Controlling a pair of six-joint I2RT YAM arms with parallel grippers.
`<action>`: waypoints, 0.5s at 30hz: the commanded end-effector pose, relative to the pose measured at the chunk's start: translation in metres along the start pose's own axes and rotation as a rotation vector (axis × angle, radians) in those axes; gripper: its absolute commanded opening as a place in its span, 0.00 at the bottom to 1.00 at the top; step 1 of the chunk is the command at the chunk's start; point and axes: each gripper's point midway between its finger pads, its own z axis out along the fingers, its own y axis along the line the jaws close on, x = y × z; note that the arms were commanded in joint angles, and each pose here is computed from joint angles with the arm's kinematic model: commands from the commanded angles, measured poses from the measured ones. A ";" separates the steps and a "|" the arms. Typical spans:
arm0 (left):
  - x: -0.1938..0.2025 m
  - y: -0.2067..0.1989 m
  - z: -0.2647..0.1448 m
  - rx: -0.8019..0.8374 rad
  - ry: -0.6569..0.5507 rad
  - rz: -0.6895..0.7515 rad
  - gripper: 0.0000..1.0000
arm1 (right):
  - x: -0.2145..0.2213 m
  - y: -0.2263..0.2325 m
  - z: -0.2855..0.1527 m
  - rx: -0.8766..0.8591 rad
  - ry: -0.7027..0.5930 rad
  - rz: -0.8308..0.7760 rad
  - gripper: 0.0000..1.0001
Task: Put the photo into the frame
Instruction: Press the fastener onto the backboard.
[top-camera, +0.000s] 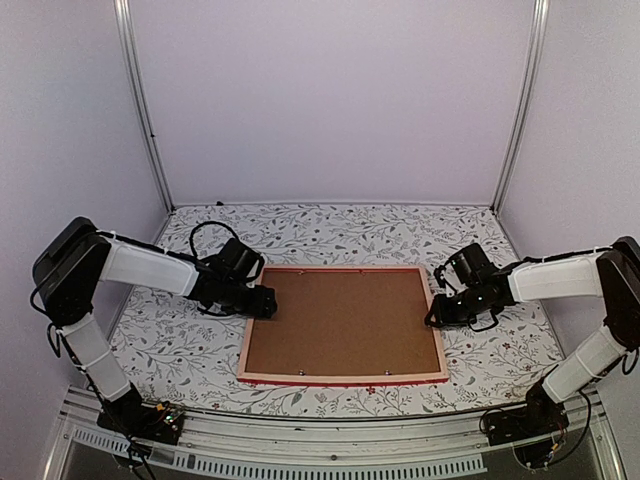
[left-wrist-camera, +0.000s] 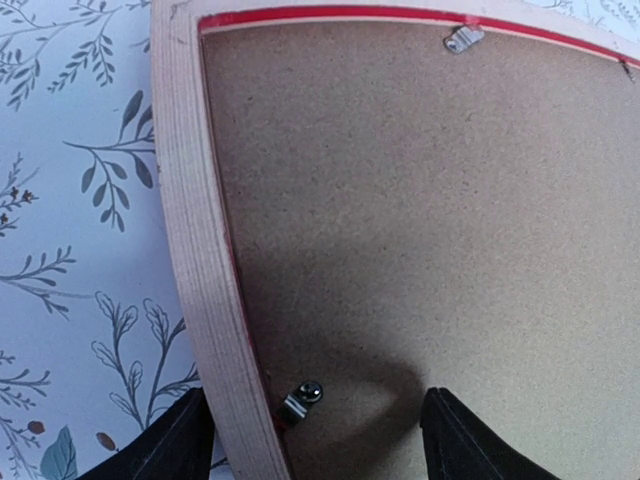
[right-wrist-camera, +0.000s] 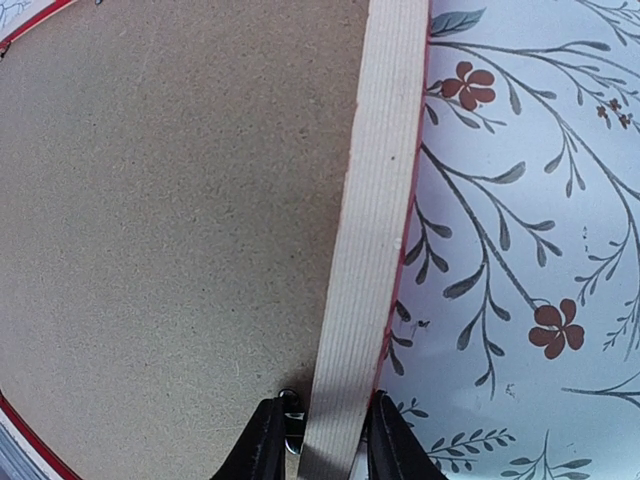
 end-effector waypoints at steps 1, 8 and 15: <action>0.028 0.019 0.005 -0.035 0.091 -0.014 0.74 | 0.028 -0.024 0.009 0.072 0.090 0.025 0.19; 0.024 0.024 0.004 -0.030 0.082 -0.023 0.74 | 0.015 0.003 0.002 -0.065 0.066 -0.073 0.17; 0.025 0.025 0.008 -0.018 0.091 -0.019 0.74 | 0.012 0.015 0.000 -0.120 0.080 -0.132 0.18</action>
